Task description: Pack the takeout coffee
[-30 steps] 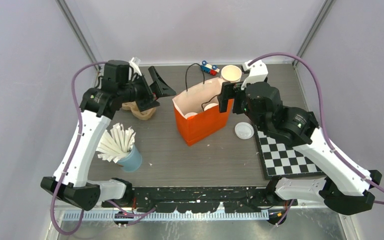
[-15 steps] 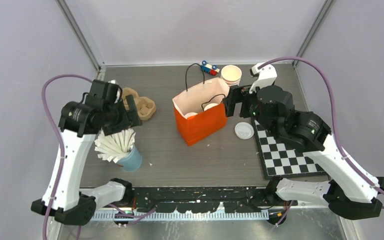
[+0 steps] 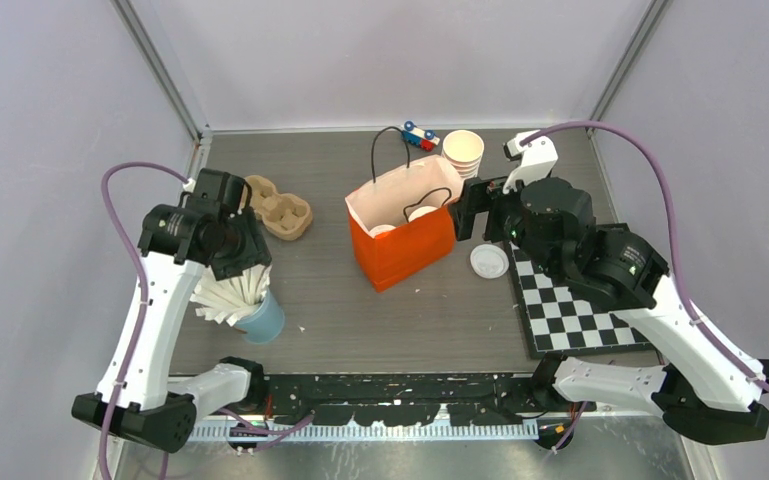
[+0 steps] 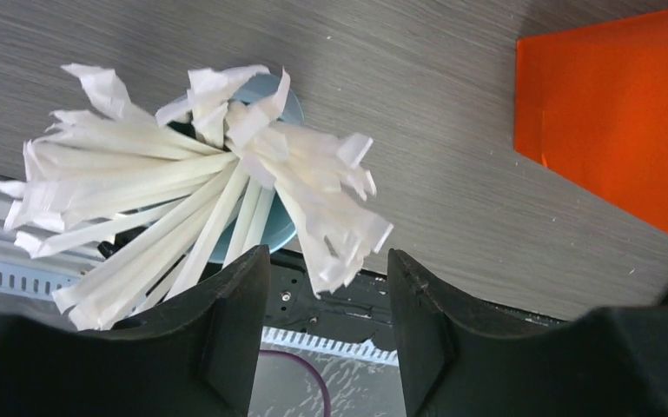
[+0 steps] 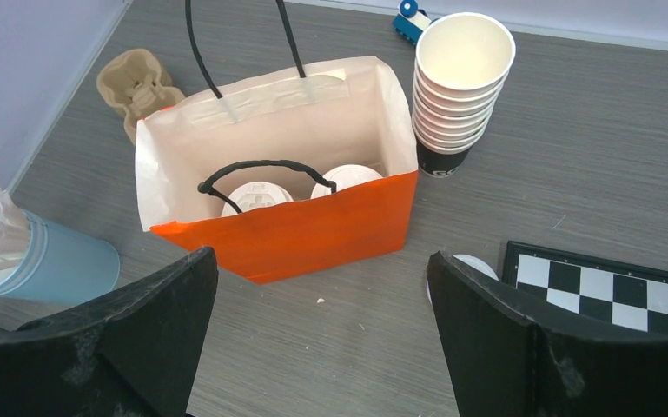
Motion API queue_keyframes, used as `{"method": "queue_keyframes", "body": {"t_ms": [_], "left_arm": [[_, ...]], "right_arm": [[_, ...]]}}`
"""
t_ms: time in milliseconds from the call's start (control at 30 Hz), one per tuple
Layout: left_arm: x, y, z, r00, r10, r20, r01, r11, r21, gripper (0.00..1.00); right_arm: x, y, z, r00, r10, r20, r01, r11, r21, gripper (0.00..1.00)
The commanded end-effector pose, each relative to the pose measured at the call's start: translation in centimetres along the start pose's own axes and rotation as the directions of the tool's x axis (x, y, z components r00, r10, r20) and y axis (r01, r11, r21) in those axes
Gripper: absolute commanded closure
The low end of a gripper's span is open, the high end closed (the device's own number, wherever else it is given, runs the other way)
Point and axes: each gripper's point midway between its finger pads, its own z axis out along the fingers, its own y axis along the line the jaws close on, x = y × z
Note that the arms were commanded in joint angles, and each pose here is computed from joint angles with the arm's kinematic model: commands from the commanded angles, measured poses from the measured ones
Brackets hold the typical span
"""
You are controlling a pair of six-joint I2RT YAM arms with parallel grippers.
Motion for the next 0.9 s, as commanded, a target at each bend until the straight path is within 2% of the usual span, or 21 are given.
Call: {"method": "queue_keyframes", "body": {"t_ms": [0, 267, 467, 633, 767, 867], "left_arm": [[-1.4, -0.5, 1.3, 0.999, -0.013, 0.03, 0.012, 1.0, 0.022, 0.47], [-1.7, 0.4, 2.4, 1.0, -0.009, 0.022, 0.009, 1.0, -0.008, 0.48], [-1.7, -0.6, 2.9, 1.0, -0.006, 0.01, 0.005, 0.999, 0.04, 0.65], [-1.7, -0.6, 1.7, 1.0, 0.001, 0.006, -0.001, 0.999, 0.051, 0.83], [-1.7, -0.5, 0.5, 1.0, 0.008, 0.002, -0.008, 0.999, 0.051, 0.93], [-1.5, -0.1, -0.4, 1.0, 0.024, -0.007, -0.024, 0.999, 0.041, 0.96]], "right_arm": [[-1.3, -0.2, -0.8, 0.998, 0.032, 0.05, -0.032, 0.999, -0.011, 0.06], [-1.0, -0.6, -0.8, 0.998, 0.034, 0.052, -0.034, 0.999, 0.008, 0.06], [-0.9, -0.8, -0.6, 0.999, 0.015, 0.049, -0.016, 1.0, 0.021, 0.06], [-0.7, -0.7, -0.1, 0.999, -0.005, 0.038, 0.004, 1.0, 0.029, 0.06], [-0.8, -0.5, 0.3, 0.999, -0.02, 0.039, 0.019, 0.999, 0.026, 0.06], [-1.0, -0.3, 0.5, 0.999, -0.033, 0.042, 0.032, 0.999, 0.025, 0.06]]}}
